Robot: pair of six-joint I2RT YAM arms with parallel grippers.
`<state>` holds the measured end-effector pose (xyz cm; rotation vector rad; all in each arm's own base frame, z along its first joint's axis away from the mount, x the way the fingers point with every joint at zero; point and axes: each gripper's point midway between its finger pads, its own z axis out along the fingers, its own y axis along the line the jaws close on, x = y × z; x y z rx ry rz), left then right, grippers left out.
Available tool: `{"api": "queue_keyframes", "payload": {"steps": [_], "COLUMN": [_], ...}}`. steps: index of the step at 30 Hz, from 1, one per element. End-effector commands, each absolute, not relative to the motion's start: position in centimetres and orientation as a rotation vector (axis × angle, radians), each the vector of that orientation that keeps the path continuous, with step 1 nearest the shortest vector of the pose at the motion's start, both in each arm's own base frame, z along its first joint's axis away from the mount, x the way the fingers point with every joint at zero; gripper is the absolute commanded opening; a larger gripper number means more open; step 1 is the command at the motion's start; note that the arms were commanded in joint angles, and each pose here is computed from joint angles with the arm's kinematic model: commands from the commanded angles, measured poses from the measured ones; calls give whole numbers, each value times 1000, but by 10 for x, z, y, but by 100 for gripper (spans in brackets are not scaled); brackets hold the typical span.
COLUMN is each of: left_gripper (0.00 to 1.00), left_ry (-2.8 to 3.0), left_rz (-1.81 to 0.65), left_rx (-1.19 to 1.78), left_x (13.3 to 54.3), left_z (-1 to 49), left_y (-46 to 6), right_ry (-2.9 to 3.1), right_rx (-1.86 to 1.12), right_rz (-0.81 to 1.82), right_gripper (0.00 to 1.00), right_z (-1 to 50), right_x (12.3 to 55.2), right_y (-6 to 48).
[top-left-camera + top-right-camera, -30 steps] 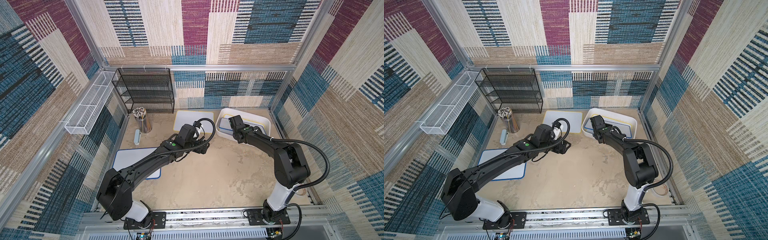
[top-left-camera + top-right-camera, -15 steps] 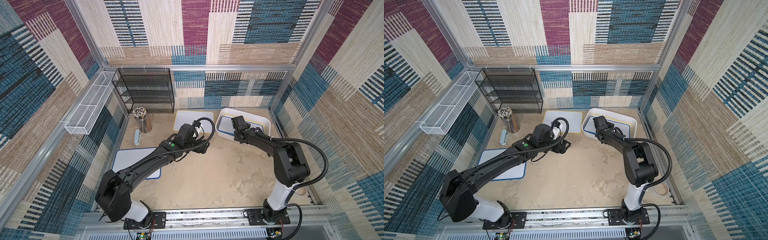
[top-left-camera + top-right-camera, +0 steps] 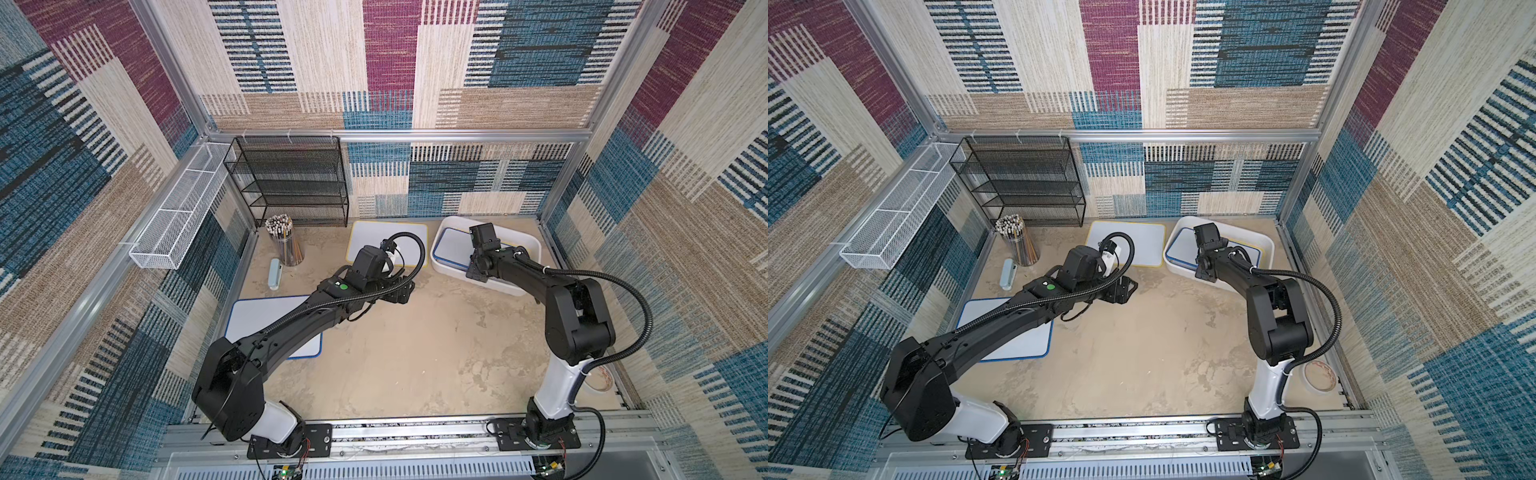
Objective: Put the whiteboard into the storage box
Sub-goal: Place the whiteboard in the storage box.
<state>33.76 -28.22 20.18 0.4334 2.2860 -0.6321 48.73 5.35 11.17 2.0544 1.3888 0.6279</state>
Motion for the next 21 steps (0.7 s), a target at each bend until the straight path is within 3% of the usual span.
{"api": "queue_keyframes", "payload": {"steps": [1,21], "left_gripper": [85,84], "left_ry": [2280,2388], "left_rz": [-628,-484], "left_rx": [415,340], "left_x": [342,358], "left_z": [204,180], "left_y": [-282,-261], "right_ry": [1471,1690], "right_rx": [2053,2098], "right_rz": [619,485], "right_gripper": [100,100], "right_z": [109,97], "right_x": [486,472], "right_y": [56,45]}}
